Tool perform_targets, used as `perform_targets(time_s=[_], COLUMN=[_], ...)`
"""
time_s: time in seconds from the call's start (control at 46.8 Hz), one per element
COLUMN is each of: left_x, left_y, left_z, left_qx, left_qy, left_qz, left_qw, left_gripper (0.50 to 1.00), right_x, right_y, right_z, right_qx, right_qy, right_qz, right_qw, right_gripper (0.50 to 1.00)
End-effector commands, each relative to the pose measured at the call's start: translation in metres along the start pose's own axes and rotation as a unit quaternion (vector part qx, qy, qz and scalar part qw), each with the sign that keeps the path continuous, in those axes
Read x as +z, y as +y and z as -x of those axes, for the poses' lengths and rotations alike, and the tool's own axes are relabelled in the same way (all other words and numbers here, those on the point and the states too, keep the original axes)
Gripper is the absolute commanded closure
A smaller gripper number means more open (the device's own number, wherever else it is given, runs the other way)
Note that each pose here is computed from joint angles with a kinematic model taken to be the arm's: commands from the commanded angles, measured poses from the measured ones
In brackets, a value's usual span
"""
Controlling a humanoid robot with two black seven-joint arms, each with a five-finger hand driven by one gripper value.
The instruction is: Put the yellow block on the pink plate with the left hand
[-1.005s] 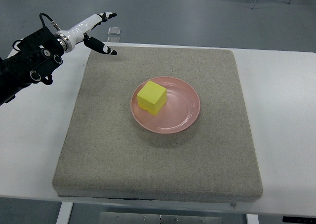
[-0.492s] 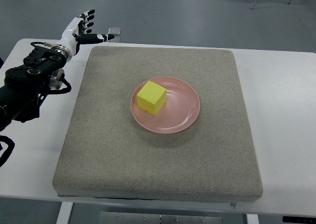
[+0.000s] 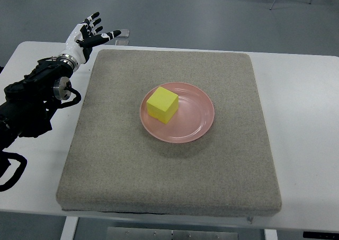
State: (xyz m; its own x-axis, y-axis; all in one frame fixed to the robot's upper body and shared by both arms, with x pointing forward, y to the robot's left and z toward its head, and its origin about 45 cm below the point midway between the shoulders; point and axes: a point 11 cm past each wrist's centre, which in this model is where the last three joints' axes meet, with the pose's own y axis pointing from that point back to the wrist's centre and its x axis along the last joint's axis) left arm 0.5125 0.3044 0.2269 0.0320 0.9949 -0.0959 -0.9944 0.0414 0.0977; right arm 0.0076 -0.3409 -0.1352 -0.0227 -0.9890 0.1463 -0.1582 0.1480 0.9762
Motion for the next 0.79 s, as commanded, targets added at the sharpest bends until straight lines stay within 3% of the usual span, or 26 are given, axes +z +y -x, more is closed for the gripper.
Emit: perform_targets(time_s=[0.0,0.406,0.769], left_x=[0.001,0.01,0.015], left_y=[0.0,0.0,-0.003], left_z=[-0.001,-0.021,-0.011], left_qx=[0.002,0.036,0.018], left_qy=[0.005,0.027,0.048], left_qz=[0.002,0.022,0.031], left_qw=[1.0,0.999,0.998], left_gripper=[0.5,0.5,0.5], right_x=[0.0,0.0,0.0], right_y=[0.0,0.0,0.0], right_z=[0.0,0.0,0.0], right_qx=[0.0,0.0,0.0], right_qy=[0.0,0.0,0.0], right_qz=[0.0,0.0,0.0], right_qw=[1.0,1.0,1.0], right_gripper=[0.576,0.576,0.576])
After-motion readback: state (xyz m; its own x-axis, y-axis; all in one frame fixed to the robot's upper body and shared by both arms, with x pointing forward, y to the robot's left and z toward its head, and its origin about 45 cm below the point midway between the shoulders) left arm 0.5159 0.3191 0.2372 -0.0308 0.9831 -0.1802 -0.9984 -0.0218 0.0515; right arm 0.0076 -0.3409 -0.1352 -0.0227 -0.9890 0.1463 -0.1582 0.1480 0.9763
